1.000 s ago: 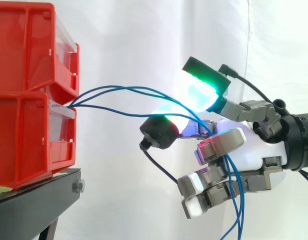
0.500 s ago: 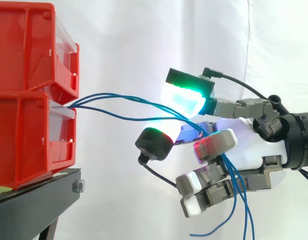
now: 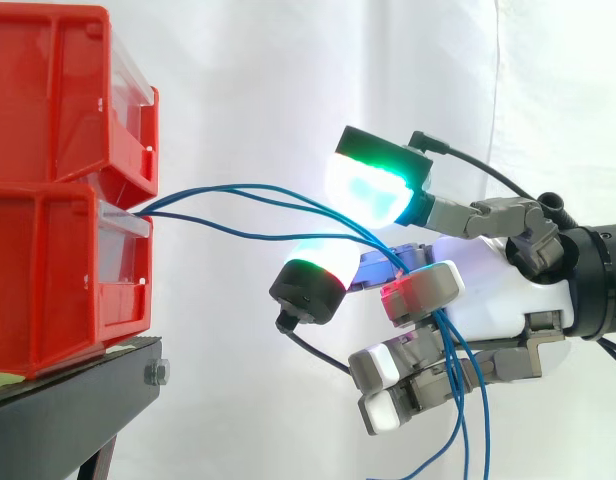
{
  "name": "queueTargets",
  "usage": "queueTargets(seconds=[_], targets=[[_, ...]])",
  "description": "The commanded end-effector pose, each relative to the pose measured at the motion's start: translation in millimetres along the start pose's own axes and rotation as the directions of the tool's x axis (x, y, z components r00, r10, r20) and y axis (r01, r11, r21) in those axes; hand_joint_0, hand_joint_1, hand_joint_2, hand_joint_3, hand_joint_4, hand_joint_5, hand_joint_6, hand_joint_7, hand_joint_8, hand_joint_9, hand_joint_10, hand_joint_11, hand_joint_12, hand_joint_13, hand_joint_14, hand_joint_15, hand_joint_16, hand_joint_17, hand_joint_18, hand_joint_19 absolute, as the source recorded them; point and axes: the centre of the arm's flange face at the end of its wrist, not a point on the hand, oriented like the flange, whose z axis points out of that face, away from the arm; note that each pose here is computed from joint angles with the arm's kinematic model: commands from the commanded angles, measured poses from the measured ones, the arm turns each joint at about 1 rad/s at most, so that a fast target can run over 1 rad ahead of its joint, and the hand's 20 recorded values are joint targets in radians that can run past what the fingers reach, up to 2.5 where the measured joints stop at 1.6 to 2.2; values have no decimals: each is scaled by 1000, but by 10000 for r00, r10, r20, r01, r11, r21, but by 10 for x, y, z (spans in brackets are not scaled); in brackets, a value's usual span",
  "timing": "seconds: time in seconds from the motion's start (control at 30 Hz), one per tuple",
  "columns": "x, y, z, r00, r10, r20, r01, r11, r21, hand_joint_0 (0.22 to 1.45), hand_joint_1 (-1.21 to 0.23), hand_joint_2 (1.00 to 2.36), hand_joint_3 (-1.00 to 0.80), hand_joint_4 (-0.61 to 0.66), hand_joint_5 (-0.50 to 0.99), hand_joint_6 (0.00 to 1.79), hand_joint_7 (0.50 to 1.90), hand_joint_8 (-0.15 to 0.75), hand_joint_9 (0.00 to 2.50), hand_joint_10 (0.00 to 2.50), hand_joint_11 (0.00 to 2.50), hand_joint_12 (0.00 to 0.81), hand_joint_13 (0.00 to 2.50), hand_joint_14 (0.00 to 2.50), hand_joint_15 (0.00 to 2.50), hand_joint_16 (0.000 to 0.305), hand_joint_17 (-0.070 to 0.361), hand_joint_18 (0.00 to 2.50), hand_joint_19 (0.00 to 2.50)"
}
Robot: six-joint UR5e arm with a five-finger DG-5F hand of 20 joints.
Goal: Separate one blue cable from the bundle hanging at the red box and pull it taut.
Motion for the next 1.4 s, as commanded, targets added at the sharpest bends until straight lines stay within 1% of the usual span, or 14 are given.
queueTargets(seconds=[0.0,0.03,0.1,0.27,0.37,0.43,0.57,0.63,0.77,0.9,0.97,1.1,1.2,1.37], targets=[[0,-5,1,10000,8,13,-8,10000,6,561,-645,1000,-500,23,-55,558,1350,295,1350,24,973,352,920,24,733,44,99,603,707],[0,-5,1,10000,24,13,-24,10000,6,559,-660,1000,-500,16,-66,603,1283,299,1348,23,985,351,923,23,728,44,99,607,708],[2,5,-3,10000,24,-2,-24,10000,8,558,-686,1000,-500,15,-75,634,1267,303,1347,22,999,353,924,23,733,44,100,610,705],[9,-7,0,10000,21,15,-21,10000,21,550,-740,1000,-500,35,-105,746,1091,309,1337,20,1017,357,929,24,734,45,101,624,695],[10,-6,2,10000,22,13,-22,10000,6,559,-774,1000,-500,49,-125,798,1049,311,1330,23,1053,356,936,23,738,45,101,627,702],[11,-6,2,10000,22,-2,-22,10000,7,597,-780,1002,-476,44,-136,834,1042,306,1323,22,1070,349,934,24,742,44,98,620,699],[21,-9,2,10000,20,0,-20,10000,23,591,-745,1014,-297,10,-138,862,1071,301,1328,21,1073,349,934,24,741,44,98,625,706],[23,9,1,10000,21,-2,-21,10000,7,581,-689,1012,-197,3,-128,867,1011,338,1362,19,1007,386,963,21,711,52,117,681,663],[23,1,-2,10000,35,-15,-35,10000,24,581,-616,1005,-155,28,-115,842,966,352,1387,17,950,418,987,19,695,60,134,712,653],[25,12,-9,10000,93,-25,-93,9999,72,587,-575,1002,-134,73,-96,780,1001,358,1385,18,917,425,983,20,685,61,137,706,652],[18,58,-43,10000,88,-16,-88,9999,148,591,-572,1002,-138,86,-91,762,1006,362,1384,17,920,426,981,17,688,61,137,705,655],[0,142,-92,10000,81,29,-82,9996,266,589,-657,1005,-158,81,-87,727,1086,360,1360,17,959,422,965,19,692,59,133,690,653],[-3,234,-112,10000,41,36,-42,9998,204,585,-739,1009,-177,84,-132,805,979,353,1306,15,1021,409,939,20,708,57,128,671,651],[-3,277,-126,10000,37,72,-39,9997,246,639,-834,1012,-319,48,-174,874,959,293,1208,20,1147,352,884,22,740,45,102,594,684]])
